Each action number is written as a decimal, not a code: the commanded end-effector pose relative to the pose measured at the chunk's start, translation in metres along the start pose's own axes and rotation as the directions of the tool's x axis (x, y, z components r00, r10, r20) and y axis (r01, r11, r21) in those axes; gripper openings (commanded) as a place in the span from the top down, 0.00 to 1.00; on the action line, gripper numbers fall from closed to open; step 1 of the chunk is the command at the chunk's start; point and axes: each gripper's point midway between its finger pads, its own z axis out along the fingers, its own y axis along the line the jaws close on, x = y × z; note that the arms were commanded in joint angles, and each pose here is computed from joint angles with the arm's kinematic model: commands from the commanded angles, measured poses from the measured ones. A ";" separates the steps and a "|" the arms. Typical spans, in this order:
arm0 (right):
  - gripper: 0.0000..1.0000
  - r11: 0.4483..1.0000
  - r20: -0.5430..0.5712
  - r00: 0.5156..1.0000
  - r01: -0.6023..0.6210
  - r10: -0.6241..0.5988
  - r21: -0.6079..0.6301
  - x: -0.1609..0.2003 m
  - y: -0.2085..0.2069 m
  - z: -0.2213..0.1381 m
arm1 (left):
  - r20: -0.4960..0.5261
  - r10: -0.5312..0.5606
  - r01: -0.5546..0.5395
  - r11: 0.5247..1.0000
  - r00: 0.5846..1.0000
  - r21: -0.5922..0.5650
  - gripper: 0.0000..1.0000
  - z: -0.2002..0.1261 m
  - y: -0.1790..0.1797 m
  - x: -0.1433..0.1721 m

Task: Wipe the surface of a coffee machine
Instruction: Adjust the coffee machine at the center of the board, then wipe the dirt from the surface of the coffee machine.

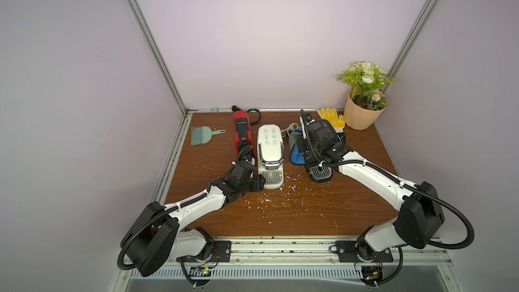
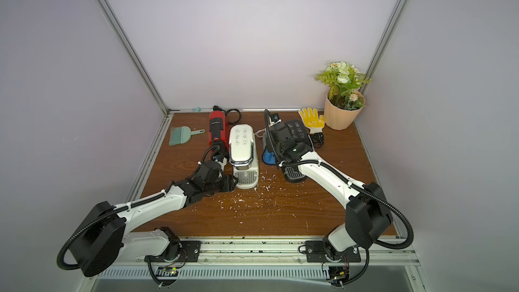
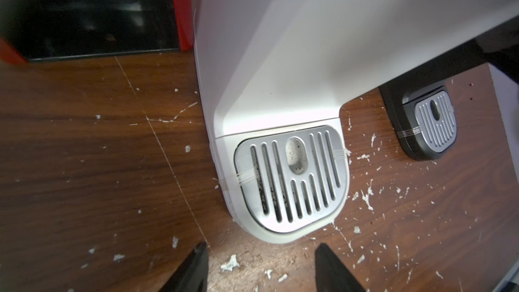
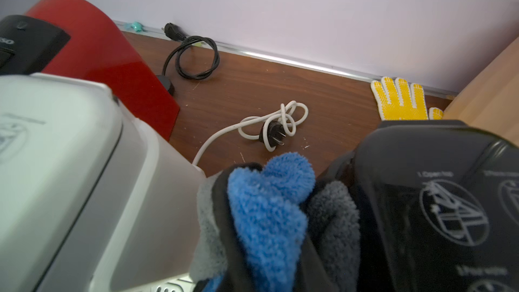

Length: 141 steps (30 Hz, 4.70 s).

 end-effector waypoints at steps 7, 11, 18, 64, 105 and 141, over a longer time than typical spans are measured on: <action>0.98 0.992 -0.159 0.986 -0.034 0.053 0.120 0.073 -0.022 0.042 | 0.034 -0.011 0.012 1.000 0.999 -0.022 0.38 -0.013 0.004 -0.008; 0.97 0.997 -0.056 0.996 -0.066 0.069 0.045 0.029 -0.016 0.003 | 0.038 -0.017 0.018 1.000 0.999 -0.024 0.38 -0.012 0.006 -0.007; 0.97 0.991 0.061 0.997 -0.046 0.054 -0.127 -0.039 0.010 -0.051 | 0.016 -0.016 0.016 1.000 1.000 0.014 0.38 -0.003 -0.002 -0.006; 1.00 0.965 -0.190 0.974 -0.076 0.127 0.252 0.107 -0.069 0.088 | 0.032 -0.007 0.007 1.000 0.999 0.000 0.38 -0.015 0.000 -0.008; 0.97 0.737 -0.082 0.971 -0.225 0.225 -0.637 0.038 0.090 0.028 | 0.006 -0.099 0.099 0.994 0.995 -0.049 0.41 0.022 0.014 0.001; 0.98 0.894 -0.160 0.962 -0.266 0.222 -0.360 0.121 0.054 -0.020 | -0.093 -0.036 0.050 0.987 0.995 0.153 0.42 0.086 -0.068 0.026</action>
